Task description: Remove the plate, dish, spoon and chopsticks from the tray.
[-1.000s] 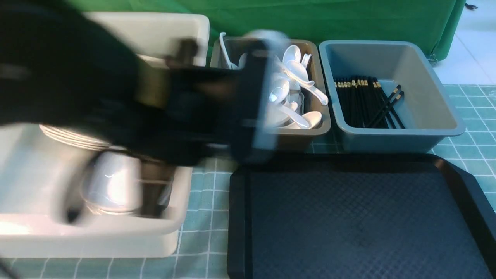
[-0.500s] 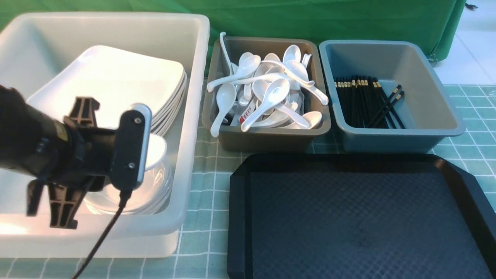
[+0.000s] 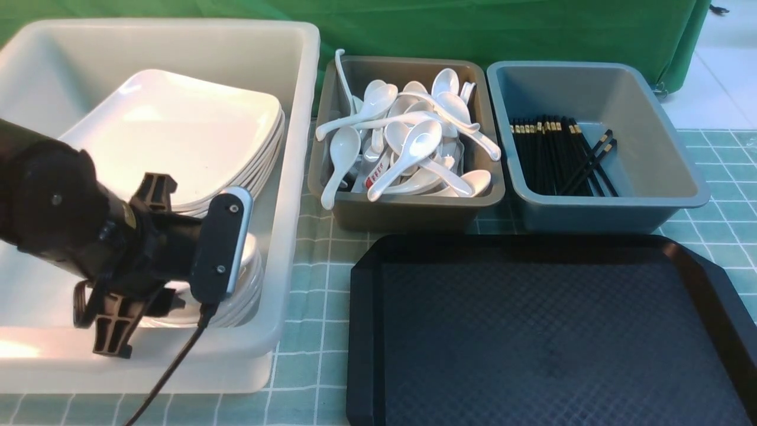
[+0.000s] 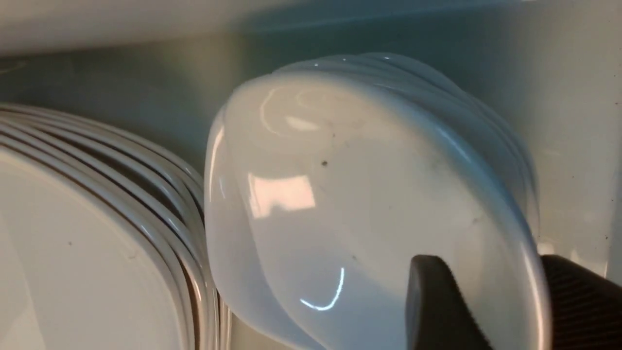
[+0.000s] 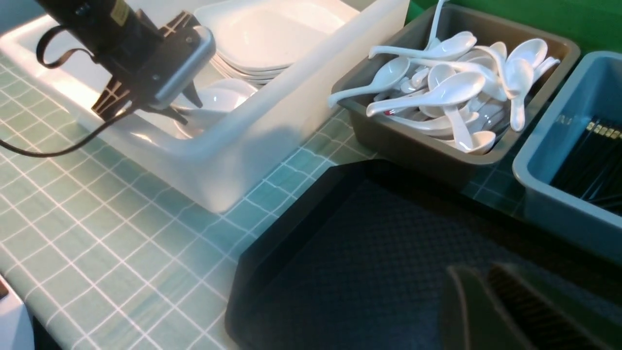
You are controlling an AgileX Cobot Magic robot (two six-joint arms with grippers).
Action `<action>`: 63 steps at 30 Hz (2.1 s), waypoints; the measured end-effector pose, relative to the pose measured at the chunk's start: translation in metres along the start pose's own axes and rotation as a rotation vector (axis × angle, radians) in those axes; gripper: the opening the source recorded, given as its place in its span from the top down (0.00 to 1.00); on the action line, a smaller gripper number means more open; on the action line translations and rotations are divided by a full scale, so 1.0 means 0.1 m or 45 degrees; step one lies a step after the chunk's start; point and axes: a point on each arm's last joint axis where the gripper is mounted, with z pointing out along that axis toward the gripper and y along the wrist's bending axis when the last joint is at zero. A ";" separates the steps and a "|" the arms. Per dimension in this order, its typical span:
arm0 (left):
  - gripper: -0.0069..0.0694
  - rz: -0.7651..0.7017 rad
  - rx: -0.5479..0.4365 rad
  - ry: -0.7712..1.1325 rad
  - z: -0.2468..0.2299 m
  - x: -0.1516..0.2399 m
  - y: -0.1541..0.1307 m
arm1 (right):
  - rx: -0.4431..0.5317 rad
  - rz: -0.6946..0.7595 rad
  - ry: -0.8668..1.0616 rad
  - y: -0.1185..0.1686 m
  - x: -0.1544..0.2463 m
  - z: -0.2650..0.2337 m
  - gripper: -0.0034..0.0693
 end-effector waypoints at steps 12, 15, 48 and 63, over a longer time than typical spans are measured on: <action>0.08 -0.626 -0.125 -0.300 -0.81 -0.06 -0.22 | -0.002 0.000 -0.005 0.00 0.00 0.00 0.83; 0.15 -0.760 -0.244 -0.479 -1.17 -0.08 -0.32 | -0.002 0.001 -0.005 0.00 0.00 0.00 0.83; 0.90 -1.394 -0.753 -1.172 -1.05 0.21 -1.75 | -0.004 0.011 -0.012 0.00 -0.01 0.00 0.83; 0.89 -1.395 -0.682 -1.113 -0.90 0.20 -1.81 | 0.579 0.002 -0.045 -0.21 0.56 0.05 0.93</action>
